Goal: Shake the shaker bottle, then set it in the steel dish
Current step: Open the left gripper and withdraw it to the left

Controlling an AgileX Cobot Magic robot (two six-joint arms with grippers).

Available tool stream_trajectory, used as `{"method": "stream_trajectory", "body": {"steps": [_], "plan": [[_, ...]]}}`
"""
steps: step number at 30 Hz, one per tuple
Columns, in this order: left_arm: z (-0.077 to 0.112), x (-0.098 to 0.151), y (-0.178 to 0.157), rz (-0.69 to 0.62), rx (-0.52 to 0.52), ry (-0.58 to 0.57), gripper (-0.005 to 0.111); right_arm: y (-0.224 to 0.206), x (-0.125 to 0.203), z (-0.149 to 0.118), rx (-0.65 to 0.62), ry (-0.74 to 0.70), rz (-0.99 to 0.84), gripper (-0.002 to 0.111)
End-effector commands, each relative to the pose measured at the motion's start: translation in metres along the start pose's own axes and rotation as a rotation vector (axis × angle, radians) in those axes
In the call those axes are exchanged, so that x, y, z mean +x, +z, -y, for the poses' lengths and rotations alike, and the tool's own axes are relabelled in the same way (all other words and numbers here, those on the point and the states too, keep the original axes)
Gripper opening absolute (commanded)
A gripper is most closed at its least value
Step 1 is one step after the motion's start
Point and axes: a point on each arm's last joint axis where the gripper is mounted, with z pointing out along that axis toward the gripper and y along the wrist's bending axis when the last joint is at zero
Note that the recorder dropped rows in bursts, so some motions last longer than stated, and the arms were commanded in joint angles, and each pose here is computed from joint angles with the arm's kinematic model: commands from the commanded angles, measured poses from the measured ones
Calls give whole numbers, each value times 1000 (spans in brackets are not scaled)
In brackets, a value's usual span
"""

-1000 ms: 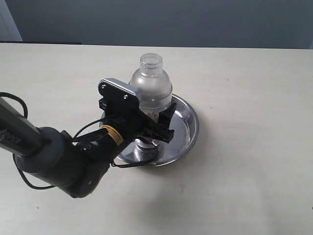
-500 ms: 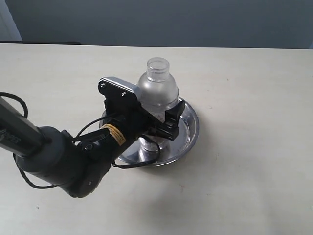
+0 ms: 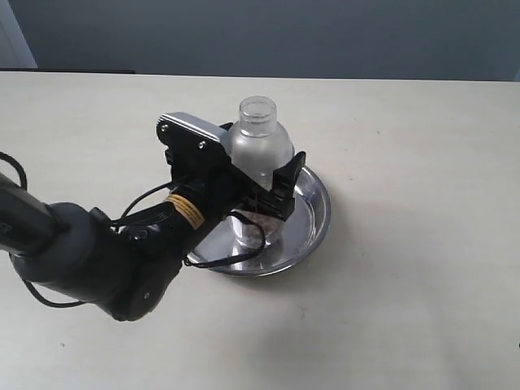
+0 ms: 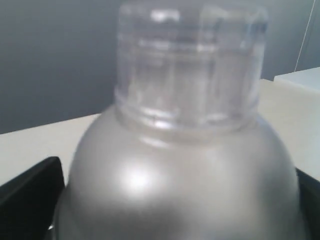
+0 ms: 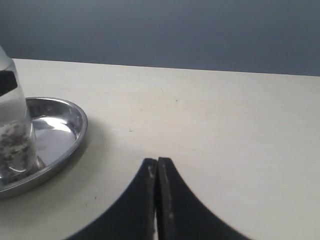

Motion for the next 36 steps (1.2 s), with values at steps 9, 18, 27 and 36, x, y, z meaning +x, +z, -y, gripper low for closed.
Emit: {"method": "stream_trajectory", "body": {"steps": [9,18,27,36], "plan": [[-3,-69,-10,207,-55,94,102,0,-1,0,1,-5,16,-1],[-7,-151,-57,127,-54,139,41,0,-1,0,1,-5,16,-1],[-24,-174,-148,-34,-25,142,0,0,-1,0,1,-5,16,-1],[-45,-147,-206,-89,-76,139,0,0,-1,0,1,-5,16,-1]]}}
